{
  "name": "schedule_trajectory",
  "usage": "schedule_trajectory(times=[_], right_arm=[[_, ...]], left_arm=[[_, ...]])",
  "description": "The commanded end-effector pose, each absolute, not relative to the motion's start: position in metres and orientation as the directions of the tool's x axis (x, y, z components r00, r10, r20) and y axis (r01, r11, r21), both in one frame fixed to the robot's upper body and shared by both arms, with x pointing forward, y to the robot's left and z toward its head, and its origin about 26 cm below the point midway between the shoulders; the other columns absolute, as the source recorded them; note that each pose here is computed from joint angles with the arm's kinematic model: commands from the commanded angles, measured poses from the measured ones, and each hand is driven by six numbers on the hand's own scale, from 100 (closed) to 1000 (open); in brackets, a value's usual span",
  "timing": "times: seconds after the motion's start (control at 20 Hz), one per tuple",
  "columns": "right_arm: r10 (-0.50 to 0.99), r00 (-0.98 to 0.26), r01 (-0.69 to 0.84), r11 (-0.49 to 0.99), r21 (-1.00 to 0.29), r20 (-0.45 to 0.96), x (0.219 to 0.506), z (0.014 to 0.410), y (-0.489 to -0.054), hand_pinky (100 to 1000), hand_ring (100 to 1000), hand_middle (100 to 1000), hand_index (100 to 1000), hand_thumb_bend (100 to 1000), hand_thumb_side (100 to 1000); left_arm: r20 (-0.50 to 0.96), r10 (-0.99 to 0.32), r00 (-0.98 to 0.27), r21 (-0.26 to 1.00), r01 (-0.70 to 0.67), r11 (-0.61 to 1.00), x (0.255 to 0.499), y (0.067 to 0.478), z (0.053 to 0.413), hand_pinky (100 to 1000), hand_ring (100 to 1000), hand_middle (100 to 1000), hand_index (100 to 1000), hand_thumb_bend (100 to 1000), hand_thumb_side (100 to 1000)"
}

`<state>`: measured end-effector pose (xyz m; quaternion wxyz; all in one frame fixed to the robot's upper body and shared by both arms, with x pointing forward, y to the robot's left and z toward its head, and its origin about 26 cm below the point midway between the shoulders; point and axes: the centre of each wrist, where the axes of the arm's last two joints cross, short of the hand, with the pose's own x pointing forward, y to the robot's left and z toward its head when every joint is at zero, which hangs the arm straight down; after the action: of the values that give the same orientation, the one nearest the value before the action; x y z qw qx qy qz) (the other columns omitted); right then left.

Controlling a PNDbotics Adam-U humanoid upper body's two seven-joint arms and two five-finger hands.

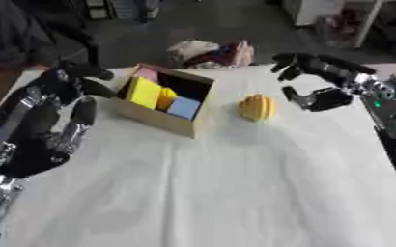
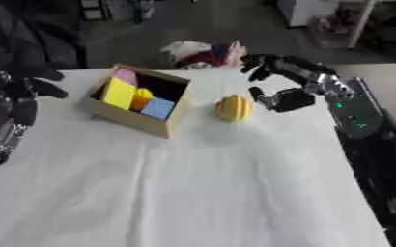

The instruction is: Pick up objects on the table and place them in the box.

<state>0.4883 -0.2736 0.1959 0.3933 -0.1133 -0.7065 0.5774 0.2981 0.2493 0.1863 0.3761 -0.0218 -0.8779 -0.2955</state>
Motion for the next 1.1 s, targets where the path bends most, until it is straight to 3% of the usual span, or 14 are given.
schedule_trajectory(times=[0.05,0.35,0.45,0.6,0.75,1.0,1.1], right_arm=[[0.663,-0.608,-0.278,0.339,-0.899,0.437,0.493,0.198,-0.286,917,914,912,1000,100,413],[0.758,-0.442,-0.301,0.378,-0.875,0.479,0.499,0.175,-0.299,933,932,923,1000,100,432],[0.793,-0.393,-0.3,0.37,-0.88,0.467,0.499,0.169,-0.302,943,944,929,1000,100,401],[0.84,-0.329,-0.273,0.353,-0.895,0.432,0.498,0.167,-0.308,967,969,940,1000,100,276],[0.886,-0.271,-0.247,0.314,-0.917,0.376,0.498,0.166,-0.312,980,984,940,1000,100,251],[0.939,-0.195,-0.235,0.235,-0.943,0.283,0.498,0.152,-0.304,974,974,894,982,100,283],[0.955,-0.167,-0.252,0.199,-0.947,0.245,0.498,0.139,-0.298,969,968,867,968,100,335]], left_arm=[[0.717,-0.158,-0.679,0.46,0.291,0.839,0.291,0.243,0.177,764,669,713,821,100,575],[0.758,-0.134,-0.638,0.43,0.335,0.838,0.287,0.23,0.163,758,657,697,820,100,586],[0.762,-0.138,-0.632,0.427,0.33,0.842,0.287,0.23,0.161,757,655,694,819,100,589],[0.766,-0.149,-0.625,0.425,0.319,0.847,0.286,0.231,0.159,756,653,692,819,100,593],[0.768,-0.157,-0.621,0.424,0.31,0.851,0.286,0.23,0.157,755,652,691,819,100,594],[0.771,-0.158,-0.617,0.423,0.311,0.851,0.285,0.228,0.156,753,650,690,820,100,594],[0.77,-0.156,-0.619,0.424,0.314,0.85,0.285,0.227,0.156,752,648,690,820,100,591]])
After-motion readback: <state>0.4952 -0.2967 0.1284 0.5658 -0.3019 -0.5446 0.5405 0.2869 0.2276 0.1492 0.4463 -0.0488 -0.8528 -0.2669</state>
